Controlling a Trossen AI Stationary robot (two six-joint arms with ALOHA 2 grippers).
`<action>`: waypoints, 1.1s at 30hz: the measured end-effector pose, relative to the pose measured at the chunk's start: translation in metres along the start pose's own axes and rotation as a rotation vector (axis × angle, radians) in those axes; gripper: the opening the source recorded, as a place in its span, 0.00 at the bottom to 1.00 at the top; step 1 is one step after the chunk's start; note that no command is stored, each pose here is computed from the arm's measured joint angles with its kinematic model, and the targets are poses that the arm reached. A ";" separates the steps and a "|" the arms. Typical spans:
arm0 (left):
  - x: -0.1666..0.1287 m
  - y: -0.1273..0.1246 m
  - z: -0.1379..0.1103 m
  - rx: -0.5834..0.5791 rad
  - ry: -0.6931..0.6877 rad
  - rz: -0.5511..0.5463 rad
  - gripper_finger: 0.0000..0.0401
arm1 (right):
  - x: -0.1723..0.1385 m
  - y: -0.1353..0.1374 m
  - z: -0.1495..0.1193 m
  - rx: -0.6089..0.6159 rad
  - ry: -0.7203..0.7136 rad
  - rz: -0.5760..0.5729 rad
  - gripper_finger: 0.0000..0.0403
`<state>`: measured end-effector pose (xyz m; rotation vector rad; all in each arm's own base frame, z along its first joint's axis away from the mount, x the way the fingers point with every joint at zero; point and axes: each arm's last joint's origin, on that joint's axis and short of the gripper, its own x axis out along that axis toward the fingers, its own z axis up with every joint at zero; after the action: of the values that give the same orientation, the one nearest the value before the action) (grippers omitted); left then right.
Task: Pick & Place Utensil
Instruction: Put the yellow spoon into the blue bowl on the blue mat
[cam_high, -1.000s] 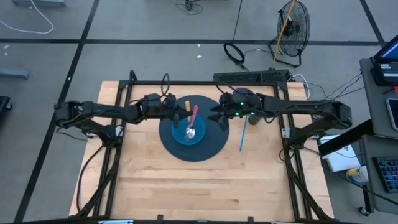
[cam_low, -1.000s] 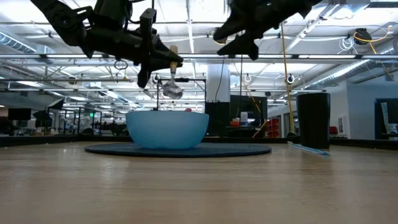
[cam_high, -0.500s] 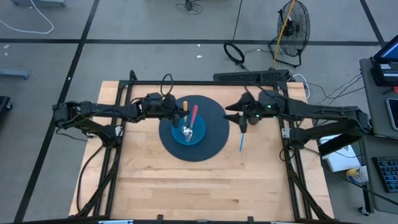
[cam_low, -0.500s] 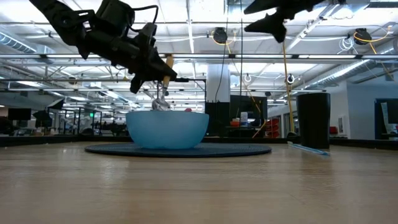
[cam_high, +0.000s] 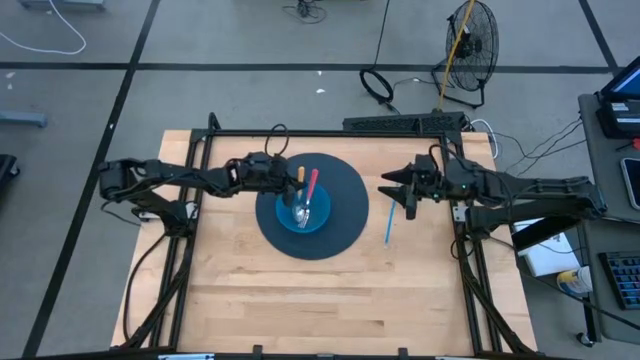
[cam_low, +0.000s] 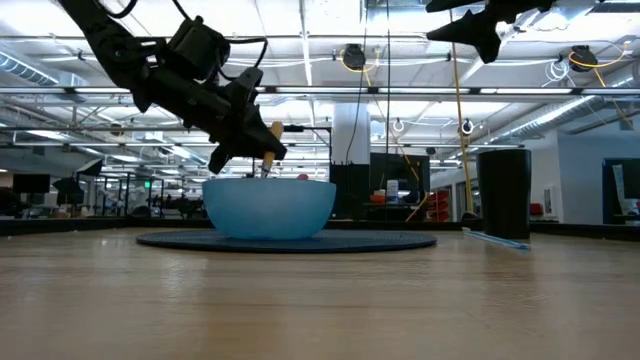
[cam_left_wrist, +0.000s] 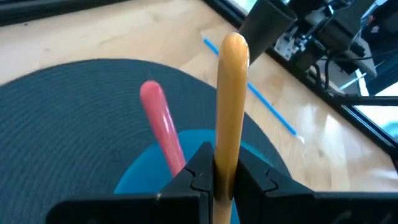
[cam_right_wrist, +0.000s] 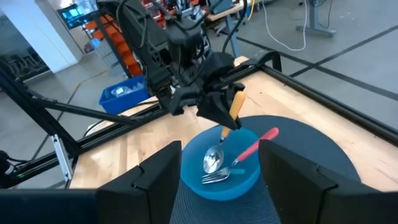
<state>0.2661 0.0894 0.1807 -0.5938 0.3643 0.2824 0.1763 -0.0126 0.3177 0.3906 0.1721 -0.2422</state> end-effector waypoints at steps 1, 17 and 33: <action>0.001 0.000 0.000 0.000 -0.003 -0.001 0.08 | -0.001 0.001 0.000 -0.002 -0.002 0.002 0.51; 0.022 0.011 -0.013 -0.048 0.019 0.004 0.09 | -0.001 0.001 0.000 0.004 -0.001 0.005 0.50; 0.022 0.013 -0.013 -0.042 0.007 0.038 0.32 | -0.001 0.001 -0.001 0.000 0.003 0.003 0.50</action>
<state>0.2776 0.0951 0.1553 -0.6295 0.3773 0.3256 0.1760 -0.0112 0.3176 0.3911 0.1750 -0.2388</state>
